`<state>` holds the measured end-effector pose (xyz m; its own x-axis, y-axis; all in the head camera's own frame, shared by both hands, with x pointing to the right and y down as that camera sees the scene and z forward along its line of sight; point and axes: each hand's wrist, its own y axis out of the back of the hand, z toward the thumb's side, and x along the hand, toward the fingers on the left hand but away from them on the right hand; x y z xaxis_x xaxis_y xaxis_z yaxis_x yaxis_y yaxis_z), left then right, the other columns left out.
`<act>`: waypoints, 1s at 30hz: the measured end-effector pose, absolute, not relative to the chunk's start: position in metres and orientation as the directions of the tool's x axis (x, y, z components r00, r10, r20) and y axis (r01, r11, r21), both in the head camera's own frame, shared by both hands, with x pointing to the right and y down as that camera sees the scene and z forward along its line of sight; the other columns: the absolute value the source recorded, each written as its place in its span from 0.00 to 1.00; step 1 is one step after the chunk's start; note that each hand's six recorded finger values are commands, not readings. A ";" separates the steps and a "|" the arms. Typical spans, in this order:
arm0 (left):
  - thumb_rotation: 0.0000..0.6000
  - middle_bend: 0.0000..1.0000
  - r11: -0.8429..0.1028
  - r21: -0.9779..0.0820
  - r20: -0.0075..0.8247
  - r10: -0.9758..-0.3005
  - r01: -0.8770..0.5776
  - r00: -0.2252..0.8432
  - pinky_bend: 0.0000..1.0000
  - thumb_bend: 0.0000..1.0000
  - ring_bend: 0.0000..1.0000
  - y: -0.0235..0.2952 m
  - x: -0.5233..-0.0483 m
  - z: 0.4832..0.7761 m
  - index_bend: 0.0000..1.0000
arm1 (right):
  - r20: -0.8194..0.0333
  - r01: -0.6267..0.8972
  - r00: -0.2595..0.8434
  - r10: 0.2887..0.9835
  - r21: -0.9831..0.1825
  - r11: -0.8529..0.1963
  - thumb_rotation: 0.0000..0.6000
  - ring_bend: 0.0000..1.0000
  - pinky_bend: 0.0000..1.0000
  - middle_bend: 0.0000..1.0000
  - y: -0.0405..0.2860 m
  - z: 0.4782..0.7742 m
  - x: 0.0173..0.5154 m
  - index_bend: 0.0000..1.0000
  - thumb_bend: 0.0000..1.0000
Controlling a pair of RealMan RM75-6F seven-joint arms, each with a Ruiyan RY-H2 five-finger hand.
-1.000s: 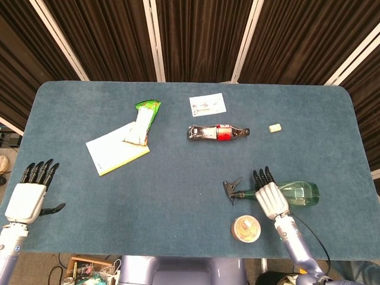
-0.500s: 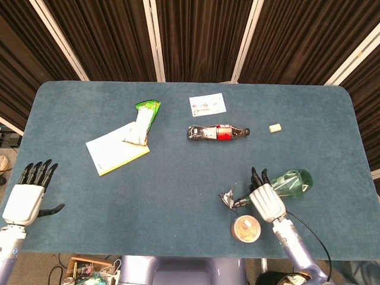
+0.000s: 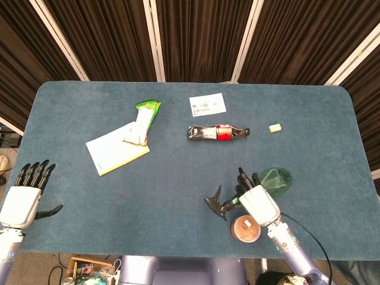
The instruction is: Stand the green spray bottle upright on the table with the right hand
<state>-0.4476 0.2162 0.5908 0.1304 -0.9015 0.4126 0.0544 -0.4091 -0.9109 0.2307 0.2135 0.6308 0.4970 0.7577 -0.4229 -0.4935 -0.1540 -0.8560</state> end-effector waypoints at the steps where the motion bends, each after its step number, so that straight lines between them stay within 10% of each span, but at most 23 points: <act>1: 1.00 0.00 -0.408 -0.911 0.412 -0.902 0.054 0.132 0.05 0.01 0.00 0.217 -0.447 0.590 0.00 | -0.418 -0.474 0.507 0.754 -0.866 -0.161 1.00 0.07 0.33 0.26 0.214 0.629 0.228 0.99 0.46; 20: 1.00 0.00 -0.396 -0.917 0.398 -0.909 0.043 0.127 0.05 0.01 0.00 0.217 -0.452 0.585 0.00 | -0.251 0.059 0.684 0.685 -0.917 -0.395 1.00 0.12 0.35 0.32 0.213 0.597 0.171 1.00 0.43; 30: 1.00 0.00 -0.410 -0.911 0.413 -0.904 0.053 0.110 0.05 0.01 0.00 0.216 -0.452 0.590 0.00 | -0.180 0.360 0.627 0.758 -0.796 -0.487 1.00 0.13 0.40 0.33 0.166 0.586 0.170 1.00 0.42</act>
<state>-0.4523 0.2157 0.5903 0.1105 -0.9039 0.4132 0.0532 -0.4098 -0.9106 0.1702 0.1663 0.5859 0.6270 0.7580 -0.1799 0.3603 -0.4869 -0.7957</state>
